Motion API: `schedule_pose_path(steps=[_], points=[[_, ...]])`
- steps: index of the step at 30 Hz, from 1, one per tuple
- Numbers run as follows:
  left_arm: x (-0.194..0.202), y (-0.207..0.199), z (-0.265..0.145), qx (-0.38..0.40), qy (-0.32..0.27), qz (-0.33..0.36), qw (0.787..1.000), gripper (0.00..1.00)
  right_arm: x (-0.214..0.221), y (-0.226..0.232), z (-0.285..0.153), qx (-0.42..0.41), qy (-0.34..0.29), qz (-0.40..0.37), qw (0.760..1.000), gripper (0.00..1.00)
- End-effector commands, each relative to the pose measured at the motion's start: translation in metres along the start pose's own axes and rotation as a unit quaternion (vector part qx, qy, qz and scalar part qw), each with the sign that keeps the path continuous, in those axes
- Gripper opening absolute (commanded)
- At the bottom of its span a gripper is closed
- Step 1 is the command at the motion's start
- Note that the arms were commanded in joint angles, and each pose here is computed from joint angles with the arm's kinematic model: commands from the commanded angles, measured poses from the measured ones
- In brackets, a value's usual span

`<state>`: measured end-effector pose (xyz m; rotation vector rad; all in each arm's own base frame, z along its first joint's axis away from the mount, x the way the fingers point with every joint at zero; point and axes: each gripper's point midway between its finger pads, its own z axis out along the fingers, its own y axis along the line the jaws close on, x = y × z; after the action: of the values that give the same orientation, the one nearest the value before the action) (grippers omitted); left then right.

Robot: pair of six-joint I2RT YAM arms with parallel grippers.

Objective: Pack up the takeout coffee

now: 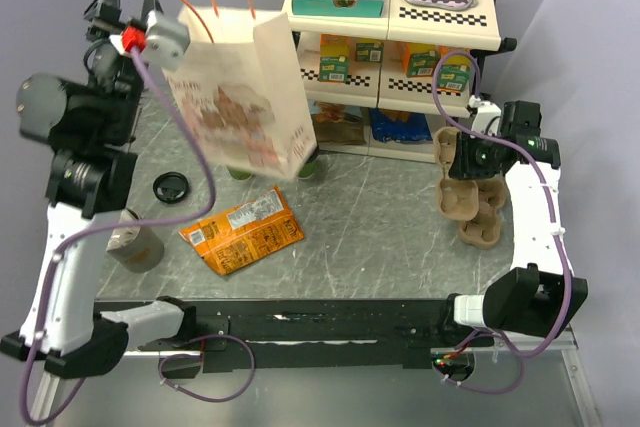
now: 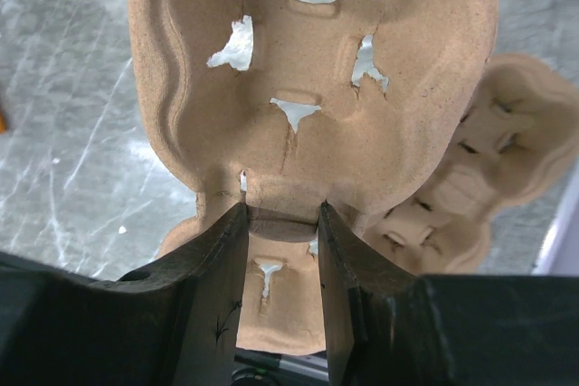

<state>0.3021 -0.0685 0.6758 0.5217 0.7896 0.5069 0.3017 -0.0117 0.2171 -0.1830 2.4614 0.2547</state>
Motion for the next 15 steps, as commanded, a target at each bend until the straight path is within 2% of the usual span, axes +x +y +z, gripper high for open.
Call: schedule_pose_path(steps=[1, 5, 8, 15], points=[[-0.010, -0.030, -0.020, 0.077, -0.009, -0.054, 0.996, 0.45, -0.018, -0.013, -0.014, 0.032, -0.021, -0.022, 0.999, 0.00], [-0.022, -0.060, -0.037, 0.147, -0.014, -0.116, 0.982, 0.44, -0.023, -0.009, -0.020, 0.023, -0.028, -0.021, 0.999, 0.00], [-0.026, -0.089, -0.047, 0.198, 0.013, -0.198, 0.960, 0.43, -0.028, -0.001, -0.023, 0.007, -0.040, -0.017, 0.999, 0.00], [-0.039, -0.149, -0.073, 0.287, 0.012, -0.295, 0.911, 0.36, -0.040, 0.017, -0.027, -0.044, -0.055, -0.007, 0.997, 0.00]])
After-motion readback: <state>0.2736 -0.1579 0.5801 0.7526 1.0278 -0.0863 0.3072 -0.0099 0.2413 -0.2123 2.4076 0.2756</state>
